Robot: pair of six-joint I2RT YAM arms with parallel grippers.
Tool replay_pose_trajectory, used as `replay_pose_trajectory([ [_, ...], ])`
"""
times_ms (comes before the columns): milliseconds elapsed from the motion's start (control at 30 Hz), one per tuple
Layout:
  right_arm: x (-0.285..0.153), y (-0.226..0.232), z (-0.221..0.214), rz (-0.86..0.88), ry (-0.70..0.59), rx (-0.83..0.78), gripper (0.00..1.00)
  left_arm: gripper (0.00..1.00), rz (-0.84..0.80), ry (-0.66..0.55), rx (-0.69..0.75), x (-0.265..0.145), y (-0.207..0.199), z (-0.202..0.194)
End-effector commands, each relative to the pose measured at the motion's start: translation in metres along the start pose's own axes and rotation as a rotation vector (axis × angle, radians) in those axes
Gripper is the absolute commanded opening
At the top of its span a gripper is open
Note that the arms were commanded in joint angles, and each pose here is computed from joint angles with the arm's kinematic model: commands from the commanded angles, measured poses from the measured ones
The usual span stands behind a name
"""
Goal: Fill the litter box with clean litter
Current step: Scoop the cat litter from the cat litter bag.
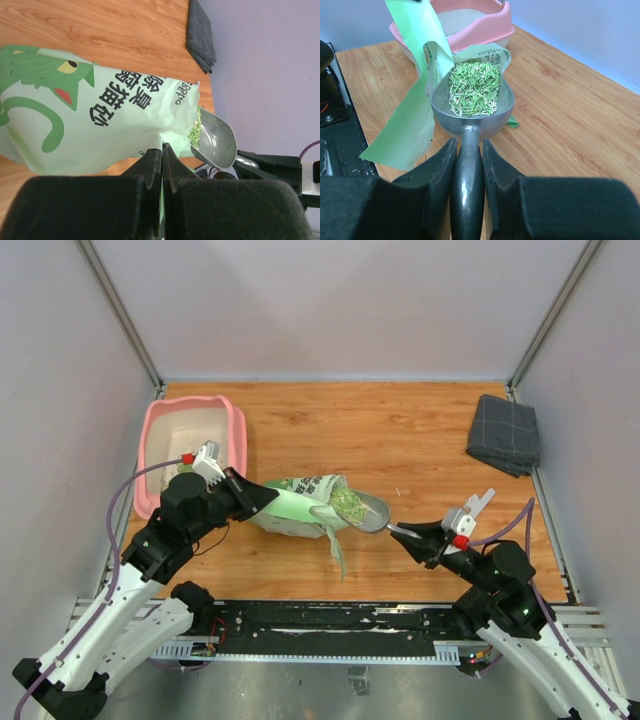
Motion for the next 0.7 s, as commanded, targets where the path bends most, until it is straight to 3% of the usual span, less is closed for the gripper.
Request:
replay_pose_trajectory([
  [0,-0.005,-0.007,0.02,-0.049,-0.073,-0.022,0.01,0.0,-0.176,-0.103,0.012,-0.01,-0.035,0.017],
  [467,-0.014,-0.012,0.041,-0.084,-0.131,-0.028,0.01,0.0,-0.185,-0.088,-0.008,-0.01,-0.03,0.013],
  [667,-0.006,-0.008,0.026,-0.061,-0.103,-0.001,0.01,0.0,-0.191,-0.081,-0.019,-0.009,-0.028,0.011],
])
Point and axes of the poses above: each gripper's point midway between its finger pads, its own x axis out along the fingers, its own y axis along the line the jaws close on, z = x × y, the point moved 9 cm from there along -x, back along the fingers, and after that the axes turned 14 degrees about -x, right-handed, at the moved point
